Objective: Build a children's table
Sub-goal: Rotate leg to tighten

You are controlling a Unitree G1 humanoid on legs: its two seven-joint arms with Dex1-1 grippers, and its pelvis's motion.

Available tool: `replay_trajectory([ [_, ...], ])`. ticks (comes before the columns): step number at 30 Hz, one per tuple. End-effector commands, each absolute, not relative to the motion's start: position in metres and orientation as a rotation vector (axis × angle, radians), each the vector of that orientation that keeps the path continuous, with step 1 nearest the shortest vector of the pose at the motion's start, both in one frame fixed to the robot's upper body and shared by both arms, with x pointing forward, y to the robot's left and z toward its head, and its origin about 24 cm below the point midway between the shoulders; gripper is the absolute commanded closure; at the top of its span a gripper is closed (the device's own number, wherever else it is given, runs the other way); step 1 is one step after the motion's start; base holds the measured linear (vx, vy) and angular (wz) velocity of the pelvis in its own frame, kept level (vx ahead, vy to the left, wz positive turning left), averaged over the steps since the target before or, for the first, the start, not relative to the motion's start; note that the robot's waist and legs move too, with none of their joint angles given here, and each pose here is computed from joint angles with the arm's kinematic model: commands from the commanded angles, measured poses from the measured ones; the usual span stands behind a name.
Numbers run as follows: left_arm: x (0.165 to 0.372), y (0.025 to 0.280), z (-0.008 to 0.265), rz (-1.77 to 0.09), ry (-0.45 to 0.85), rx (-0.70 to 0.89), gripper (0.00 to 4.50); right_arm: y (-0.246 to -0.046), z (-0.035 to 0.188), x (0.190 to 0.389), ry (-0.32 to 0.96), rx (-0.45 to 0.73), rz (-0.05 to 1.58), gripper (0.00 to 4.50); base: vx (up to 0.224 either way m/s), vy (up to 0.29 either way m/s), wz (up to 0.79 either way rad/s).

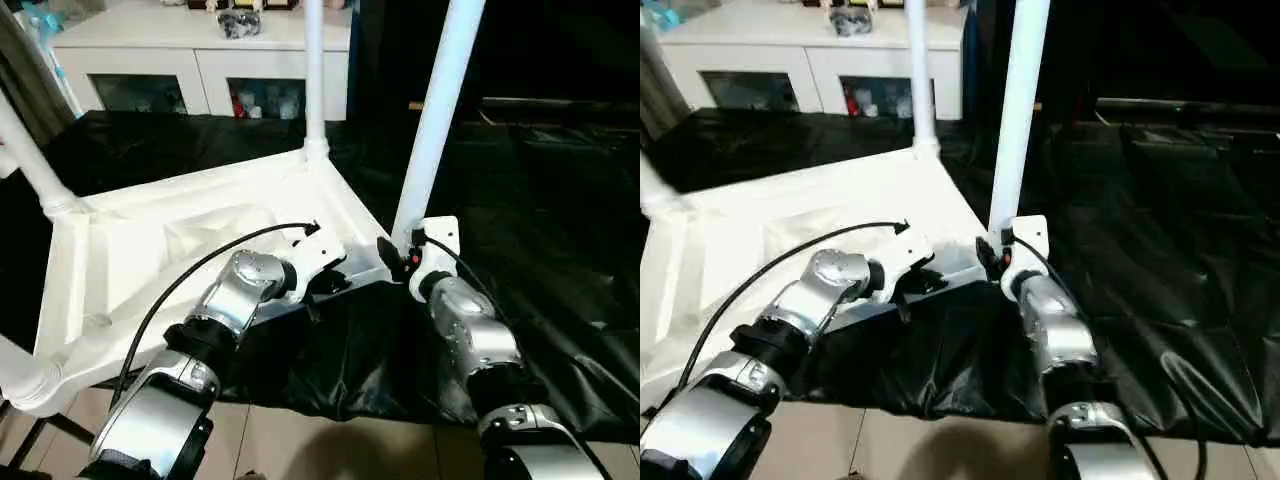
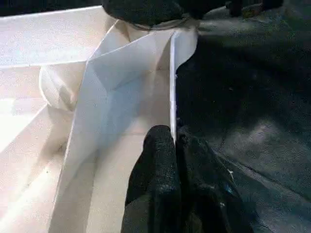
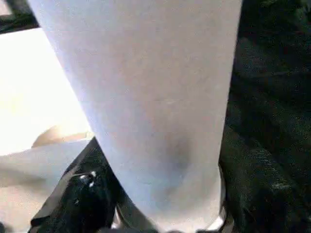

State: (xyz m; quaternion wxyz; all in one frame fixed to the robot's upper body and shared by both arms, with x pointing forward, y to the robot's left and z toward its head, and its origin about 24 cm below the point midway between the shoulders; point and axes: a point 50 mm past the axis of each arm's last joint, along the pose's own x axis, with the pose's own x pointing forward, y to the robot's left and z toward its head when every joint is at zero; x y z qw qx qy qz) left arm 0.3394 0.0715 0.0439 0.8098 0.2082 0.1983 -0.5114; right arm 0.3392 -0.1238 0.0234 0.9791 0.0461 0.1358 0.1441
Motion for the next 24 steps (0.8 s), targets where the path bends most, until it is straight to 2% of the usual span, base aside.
replay_trajectory([
  [1,0.336,0.034,0.065,-1.160,0.254,0.457,4.50,-0.064,0.015,0.327,0.335,0.148,0.524,1.20,0.000,0.000,0.00],
  [3,0.335,0.036,0.065,-1.188,0.242,0.466,4.50,-0.064,0.017,0.327,0.319,0.167,0.547,1.05,0.000,0.000,0.00],
  [4,0.334,0.037,0.065,-1.202,0.238,0.465,4.50,-0.064,0.017,0.327,0.314,0.164,0.551,0.80,0.000,0.000,0.00],
  [5,0.334,0.038,0.065,-1.205,0.239,0.464,4.50,-0.065,0.017,0.328,0.312,0.159,0.554,0.80,0.000,0.000,0.00],
  [6,0.332,0.043,0.065,-1.253,0.241,0.469,4.50,-0.071,0.019,0.328,0.294,0.106,0.601,0.76,0.000,0.000,0.00],
  [16,0.323,0.066,0.063,-1.422,0.269,0.458,4.50,-0.105,0.031,0.309,0.260,-0.016,0.966,0.76,0.000,0.000,0.00],
  [24,0.323,0.089,0.063,-1.486,0.322,0.504,4.50,-0.130,0.037,0.285,0.344,-0.106,1.296,0.76,0.000,0.000,0.00],
])
